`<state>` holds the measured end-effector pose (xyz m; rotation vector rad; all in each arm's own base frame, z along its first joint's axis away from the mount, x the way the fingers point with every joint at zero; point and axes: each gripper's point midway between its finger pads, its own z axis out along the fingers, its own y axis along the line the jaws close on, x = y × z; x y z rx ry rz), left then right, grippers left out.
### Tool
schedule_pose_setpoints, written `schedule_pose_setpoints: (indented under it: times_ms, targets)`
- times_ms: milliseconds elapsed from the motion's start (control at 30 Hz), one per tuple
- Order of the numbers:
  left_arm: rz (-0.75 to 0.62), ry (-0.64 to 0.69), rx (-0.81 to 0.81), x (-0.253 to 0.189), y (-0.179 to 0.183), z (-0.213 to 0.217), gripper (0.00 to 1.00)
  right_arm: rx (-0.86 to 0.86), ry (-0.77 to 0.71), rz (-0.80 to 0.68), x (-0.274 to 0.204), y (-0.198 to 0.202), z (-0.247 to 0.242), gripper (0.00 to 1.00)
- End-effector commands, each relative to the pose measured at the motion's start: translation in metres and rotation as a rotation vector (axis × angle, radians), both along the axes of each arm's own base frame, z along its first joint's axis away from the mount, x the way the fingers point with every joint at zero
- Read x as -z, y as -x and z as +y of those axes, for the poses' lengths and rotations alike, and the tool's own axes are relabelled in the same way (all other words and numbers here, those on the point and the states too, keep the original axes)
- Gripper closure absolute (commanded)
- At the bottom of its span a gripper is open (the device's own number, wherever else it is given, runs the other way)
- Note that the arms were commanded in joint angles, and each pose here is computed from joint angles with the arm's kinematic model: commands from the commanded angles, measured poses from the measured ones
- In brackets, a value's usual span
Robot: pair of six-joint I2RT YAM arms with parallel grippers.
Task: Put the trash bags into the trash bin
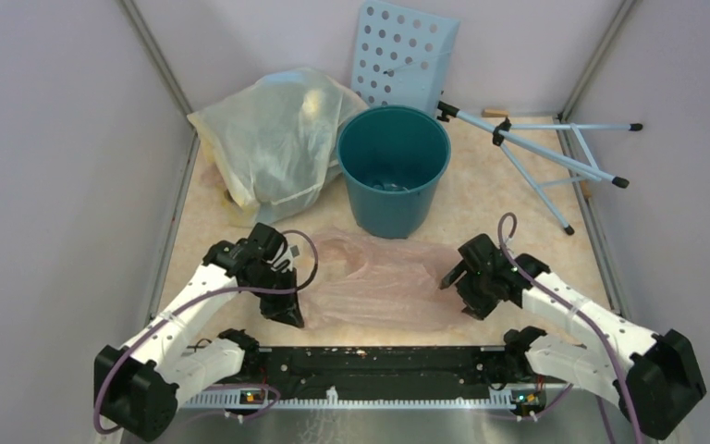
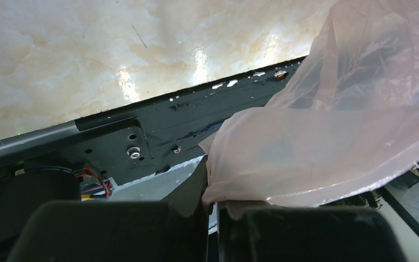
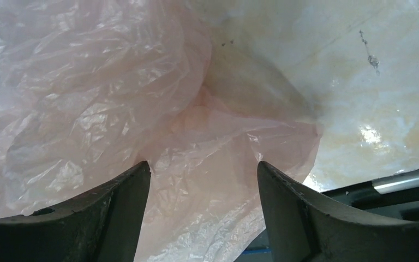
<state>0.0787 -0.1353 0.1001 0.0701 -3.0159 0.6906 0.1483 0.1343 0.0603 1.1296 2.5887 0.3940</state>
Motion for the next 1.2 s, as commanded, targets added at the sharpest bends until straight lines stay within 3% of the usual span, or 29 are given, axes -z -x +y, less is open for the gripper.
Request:
schedule_pose_setpoints:
  times_ms: [0, 100, 200, 300, 433, 600, 800, 933, 1167]
  targets:
    - [-0.131, 0.092, 0.004, -0.029, -0.021, -0.015, 0.84, -0.014, 0.059, 0.009, 0.008, -0.014, 0.002, 0.27]
    - [-0.220, 0.063, -0.006, -0.046, -0.035, -0.010, 0.58, -0.053, 0.123, 0.055, 0.025, -0.013, -0.003, 0.25]
    - [-0.295, -0.089, -0.087, -0.066, -0.052, 0.013, 0.23, -0.096, 0.201, 0.056, 0.032, -0.019, -0.010, 0.25]
    - [-0.405, -0.116, -0.114, -0.097, -0.073, 0.018, 0.02, -0.161, 0.280, -0.003, 0.027, -0.034, -0.017, 0.24]
    - [-0.552, -0.050, -0.099, -0.128, -0.101, 0.006, 0.01, -0.341, 0.342, -0.132, 0.008, -0.060, -0.012, 0.21]
    - [-0.634, 0.088, -0.053, -0.125, -0.132, -0.027, 0.01, -0.481, 0.385, -0.251, -0.023, -0.078, -0.009, 0.18]
    - [-0.692, 0.147, -0.112, -0.108, -0.167, -0.046, 0.03, -0.373, 0.324, -0.279, -0.043, -0.069, -0.020, 0.18]
    - [-0.723, 0.147, -0.039, -0.092, -0.183, -0.054, 0.02, -0.318, 0.208, -0.268, -0.049, -0.049, -0.016, 0.22]
    - [-0.714, 0.023, 0.103, -0.060, -0.208, -0.051, 0.02, -0.225, 0.013, -0.164, -0.021, -0.012, -0.003, 0.26]
